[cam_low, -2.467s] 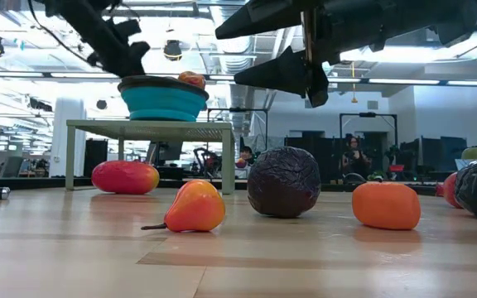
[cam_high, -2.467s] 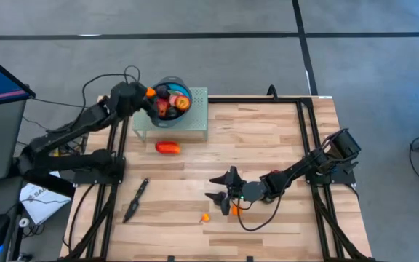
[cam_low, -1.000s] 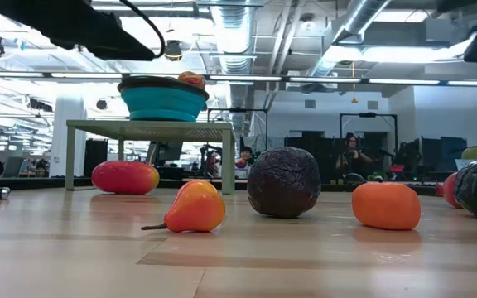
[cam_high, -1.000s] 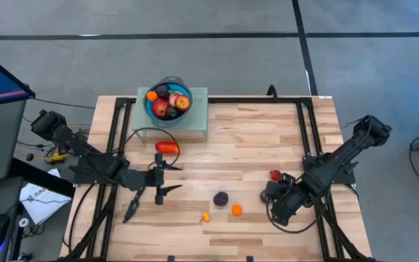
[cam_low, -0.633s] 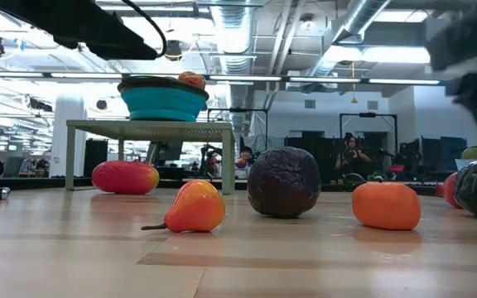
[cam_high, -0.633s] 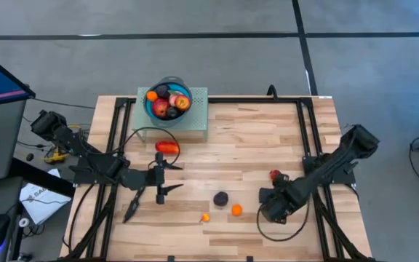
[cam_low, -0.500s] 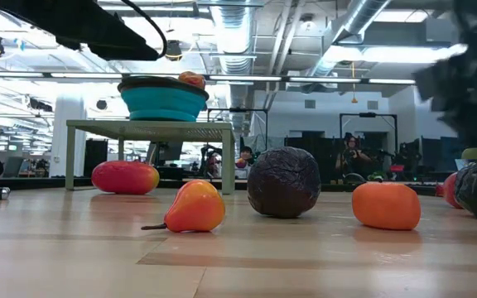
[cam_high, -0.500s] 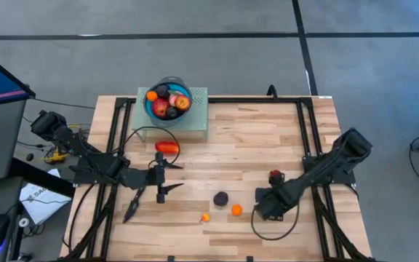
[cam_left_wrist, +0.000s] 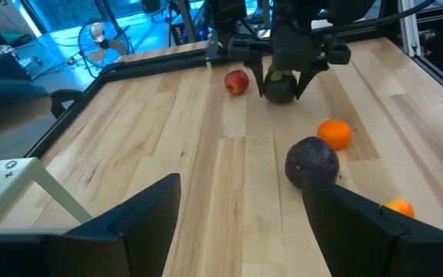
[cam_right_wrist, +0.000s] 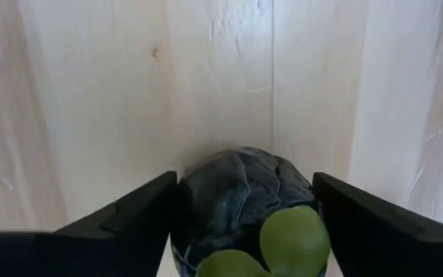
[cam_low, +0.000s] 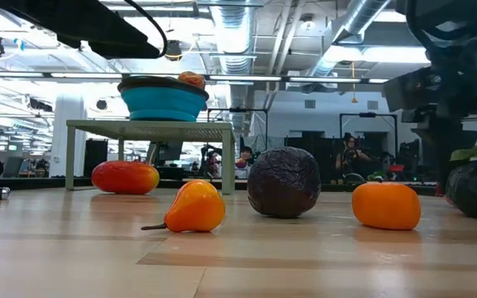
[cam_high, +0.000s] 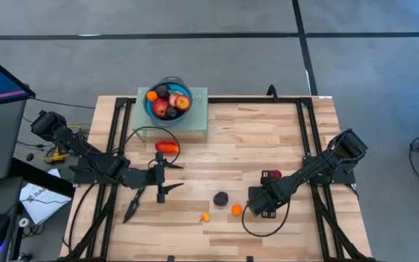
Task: Pick & Place Fruit
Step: Put the violet mangosteen into the blue strainer bowl on the shelf
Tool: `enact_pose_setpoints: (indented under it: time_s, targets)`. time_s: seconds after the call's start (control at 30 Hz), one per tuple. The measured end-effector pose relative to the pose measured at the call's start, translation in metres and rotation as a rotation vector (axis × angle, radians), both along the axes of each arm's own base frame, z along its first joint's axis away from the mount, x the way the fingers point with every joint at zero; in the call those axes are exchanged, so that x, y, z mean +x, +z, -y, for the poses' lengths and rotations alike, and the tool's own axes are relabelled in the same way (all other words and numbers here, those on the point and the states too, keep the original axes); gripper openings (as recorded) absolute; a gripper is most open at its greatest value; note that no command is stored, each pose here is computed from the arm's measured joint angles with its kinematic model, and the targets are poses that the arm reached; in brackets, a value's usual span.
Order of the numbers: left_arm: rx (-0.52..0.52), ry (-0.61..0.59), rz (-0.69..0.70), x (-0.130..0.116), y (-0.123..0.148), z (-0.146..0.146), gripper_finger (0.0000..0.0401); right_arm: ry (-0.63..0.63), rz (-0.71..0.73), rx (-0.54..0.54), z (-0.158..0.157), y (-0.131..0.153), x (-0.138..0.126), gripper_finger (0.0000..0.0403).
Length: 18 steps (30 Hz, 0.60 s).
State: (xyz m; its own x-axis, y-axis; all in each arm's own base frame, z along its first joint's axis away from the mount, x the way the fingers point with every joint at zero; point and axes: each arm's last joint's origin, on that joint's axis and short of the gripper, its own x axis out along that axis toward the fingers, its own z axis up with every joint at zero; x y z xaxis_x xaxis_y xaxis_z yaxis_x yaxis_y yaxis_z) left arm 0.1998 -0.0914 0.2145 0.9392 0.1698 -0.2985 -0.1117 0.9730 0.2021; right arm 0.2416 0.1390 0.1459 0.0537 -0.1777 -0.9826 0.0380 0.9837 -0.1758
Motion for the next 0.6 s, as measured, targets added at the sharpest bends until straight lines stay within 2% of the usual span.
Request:
enact_pose_setpoints:
  time_s: [0.07, 0.17, 0.27, 0.33, 0.4, 0.47, 0.6]
  targets:
    - [0.000, 0.000, 0.000, 0.000, 0.000, 0.000, 0.0264, -0.017, -0.018, 0.004, 0.000, 0.000, -0.002, 0.0284]
    - [-0.028, -0.018, 0.013, -0.008, 0.008, 0.002, 0.0264, -0.036, -0.017, 0.068, -0.002, 0.004, 0.003, 0.0277]
    - [-0.166, -0.058, 0.062, -0.029, 0.030, 0.007, 0.0264, -0.039, 0.182, 0.095, 0.000, 0.032, 0.040, 0.0275]
    - [-0.249, -0.070, 0.066, -0.044, 0.034, 0.009, 0.0264, 0.001, 0.357, 0.057, 0.014, 0.064, 0.072, 0.0274]
    - [-0.300, -0.061, 0.041, -0.058, 0.029, 0.011, 0.0264, 0.066, 0.548, 0.024, 0.036, 0.108, 0.107, 0.0274]
    - [-0.360, -0.049, 0.029, -0.069, 0.022, 0.012, 0.0264, 0.115, 0.739, -0.025, 0.063, 0.155, 0.136, 0.0274]
    - [-0.478, -0.027, 0.010, -0.078, 0.005, 0.012, 0.0264, 0.207, 0.992, -0.099, 0.131, 0.234, 0.177, 0.0274]
